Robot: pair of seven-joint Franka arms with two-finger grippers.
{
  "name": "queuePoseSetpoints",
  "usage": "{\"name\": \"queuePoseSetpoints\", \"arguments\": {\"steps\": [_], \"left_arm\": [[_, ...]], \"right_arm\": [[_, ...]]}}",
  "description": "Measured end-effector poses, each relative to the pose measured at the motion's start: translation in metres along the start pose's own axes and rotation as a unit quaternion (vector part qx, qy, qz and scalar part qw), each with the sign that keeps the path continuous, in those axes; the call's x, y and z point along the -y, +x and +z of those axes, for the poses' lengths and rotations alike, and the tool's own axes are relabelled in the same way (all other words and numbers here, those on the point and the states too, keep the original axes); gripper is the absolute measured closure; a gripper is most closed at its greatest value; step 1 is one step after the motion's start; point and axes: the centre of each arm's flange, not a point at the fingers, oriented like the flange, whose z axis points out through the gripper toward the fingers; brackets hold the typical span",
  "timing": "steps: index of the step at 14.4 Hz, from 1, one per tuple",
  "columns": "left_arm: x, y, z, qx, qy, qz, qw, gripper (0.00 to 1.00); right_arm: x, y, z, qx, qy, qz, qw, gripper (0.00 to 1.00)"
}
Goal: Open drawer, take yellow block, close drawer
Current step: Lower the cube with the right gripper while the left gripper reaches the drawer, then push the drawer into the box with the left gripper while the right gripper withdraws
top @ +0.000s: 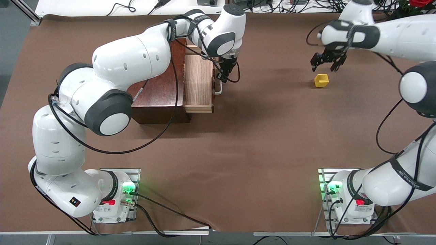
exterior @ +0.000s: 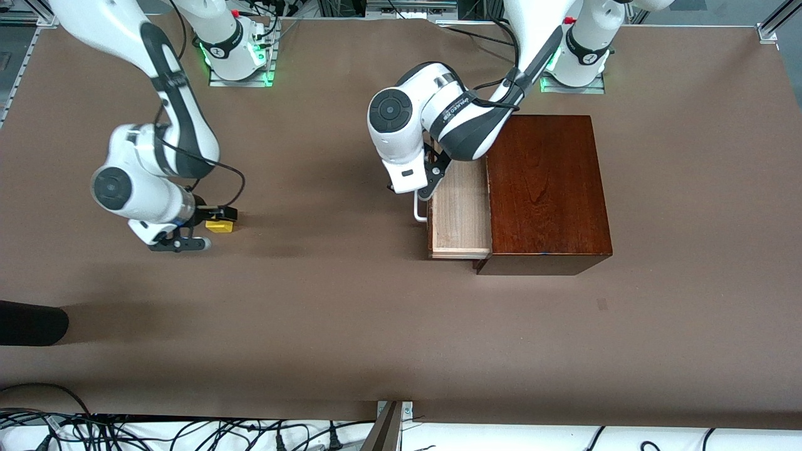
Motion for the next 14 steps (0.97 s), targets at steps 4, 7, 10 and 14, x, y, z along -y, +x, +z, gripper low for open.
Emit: {"name": "queuePoseSetpoints", "arguments": {"steps": [4, 7, 10, 14], "left_arm": [[-0.006, -0.002, -0.010, 0.008, -0.024, -0.001, 1.000, 0.99], [-0.012, 0.000, 0.003, -0.005, -0.026, 0.003, 1.000, 0.99], [-0.017, 0.003, 0.018, -0.026, -0.027, 0.010, 0.999, 0.99], [-0.017, 0.002, 0.017, -0.042, -0.033, 0.021, 0.998, 0.99]], "right_arm": [[-0.016, -0.029, -0.087, -0.014, 0.024, 0.009, 1.000, 0.00], [-0.026, -0.060, -0.146, -0.021, 0.041, 0.009, 0.999, 0.00], [-0.013, -0.092, -0.193, -0.033, 0.034, -0.012, 0.999, 0.00], [-0.016, -0.121, -0.233, -0.046, 0.014, -0.019, 0.999, 0.00]]}}
